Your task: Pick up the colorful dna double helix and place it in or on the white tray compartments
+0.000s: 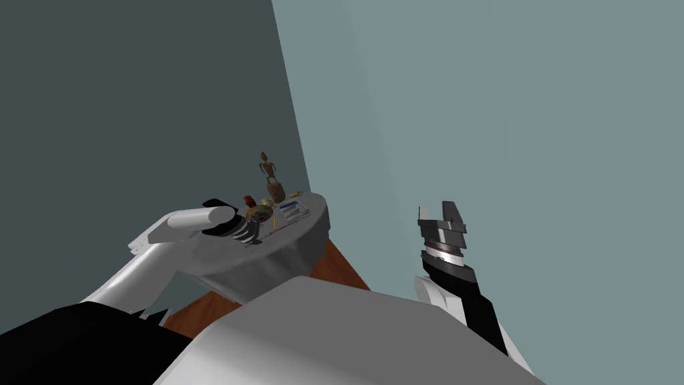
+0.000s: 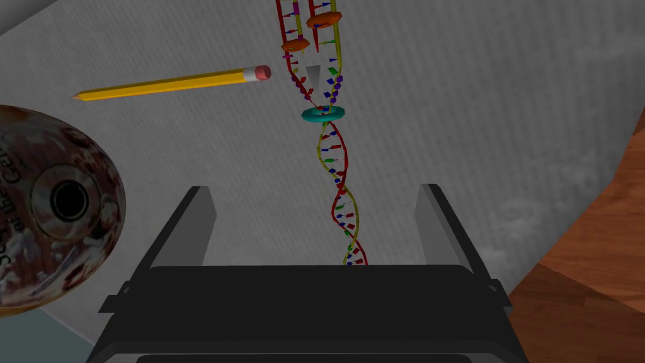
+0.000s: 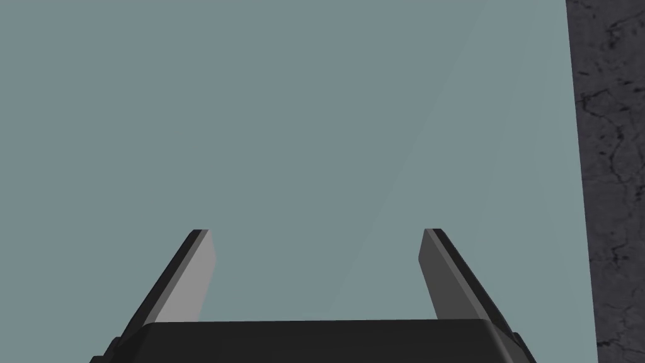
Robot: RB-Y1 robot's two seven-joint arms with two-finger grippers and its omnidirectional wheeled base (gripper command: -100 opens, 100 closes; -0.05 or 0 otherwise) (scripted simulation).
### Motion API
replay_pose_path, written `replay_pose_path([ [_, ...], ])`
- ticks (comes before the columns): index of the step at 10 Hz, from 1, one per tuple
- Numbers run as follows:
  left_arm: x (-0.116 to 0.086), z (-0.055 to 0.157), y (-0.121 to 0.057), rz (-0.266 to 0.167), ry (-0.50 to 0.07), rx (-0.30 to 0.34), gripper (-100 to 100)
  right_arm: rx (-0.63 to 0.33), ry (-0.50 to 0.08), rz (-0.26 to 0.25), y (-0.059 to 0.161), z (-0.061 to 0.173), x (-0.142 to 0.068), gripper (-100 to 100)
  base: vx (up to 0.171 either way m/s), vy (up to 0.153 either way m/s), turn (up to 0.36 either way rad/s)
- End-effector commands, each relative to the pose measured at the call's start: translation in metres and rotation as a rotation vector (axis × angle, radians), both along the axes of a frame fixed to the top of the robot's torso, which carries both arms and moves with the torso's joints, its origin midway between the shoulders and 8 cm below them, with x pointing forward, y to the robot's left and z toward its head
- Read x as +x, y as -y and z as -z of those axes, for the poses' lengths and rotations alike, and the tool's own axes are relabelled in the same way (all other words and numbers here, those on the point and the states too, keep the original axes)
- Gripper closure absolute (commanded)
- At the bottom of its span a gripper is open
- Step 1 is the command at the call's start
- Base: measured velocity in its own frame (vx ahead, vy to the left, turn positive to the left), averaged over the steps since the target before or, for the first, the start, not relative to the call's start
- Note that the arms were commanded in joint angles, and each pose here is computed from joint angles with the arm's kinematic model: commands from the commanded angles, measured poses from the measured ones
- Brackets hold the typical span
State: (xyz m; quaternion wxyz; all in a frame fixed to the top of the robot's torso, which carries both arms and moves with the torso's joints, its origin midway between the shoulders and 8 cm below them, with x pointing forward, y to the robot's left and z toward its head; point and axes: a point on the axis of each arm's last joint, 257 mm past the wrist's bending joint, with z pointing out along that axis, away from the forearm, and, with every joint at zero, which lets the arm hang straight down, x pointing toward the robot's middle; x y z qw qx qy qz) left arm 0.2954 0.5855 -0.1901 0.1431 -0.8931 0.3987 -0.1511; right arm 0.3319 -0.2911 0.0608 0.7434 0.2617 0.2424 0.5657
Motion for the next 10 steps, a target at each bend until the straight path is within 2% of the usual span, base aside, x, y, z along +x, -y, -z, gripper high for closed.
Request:
replay_pose_path([
  [1, -0.013, 0.003, -0.002, -0.025, -0.048, -0.033, -100, 0.000, 0.000, 0.000, 0.000, 0.000, 0.000, 0, 0.047, 0.004, -0.109],
  [2, -0.014, 0.003, -0.002, -0.025, -0.052, -0.035, -100, 0.000, 0.000, 0.000, 0.000, 0.000, 0.000, 0, 0.039, 0.008, -0.055],
  [4, -0.031, 0.005, -0.004, -0.060, -0.113, -0.078, -100, 0.000, 0.000, 0.000, 0.000, 0.000, 0.000, 0, 0.047, 0.006, -0.117],
  [5, -0.033, 0.005, -0.003, -0.060, -0.123, -0.082, -100, 0.000, 0.000, 0.000, 0.000, 0.000, 0.000, 0, 0.041, 0.012, -0.051],
  [8, -0.054, 0.007, -0.001, -0.090, -0.200, -0.127, -100, 0.000, 0.000, 0.000, 0.000, 0.000, 0.000, 0, 0.035, 0.009, -0.072],
  [10, -0.053, 0.007, -0.002, -0.090, -0.201, -0.127, -100, 0.000, 0.000, 0.000, 0.000, 0.000, 0.000, 0, 0.021, 0.006, -0.021],
])
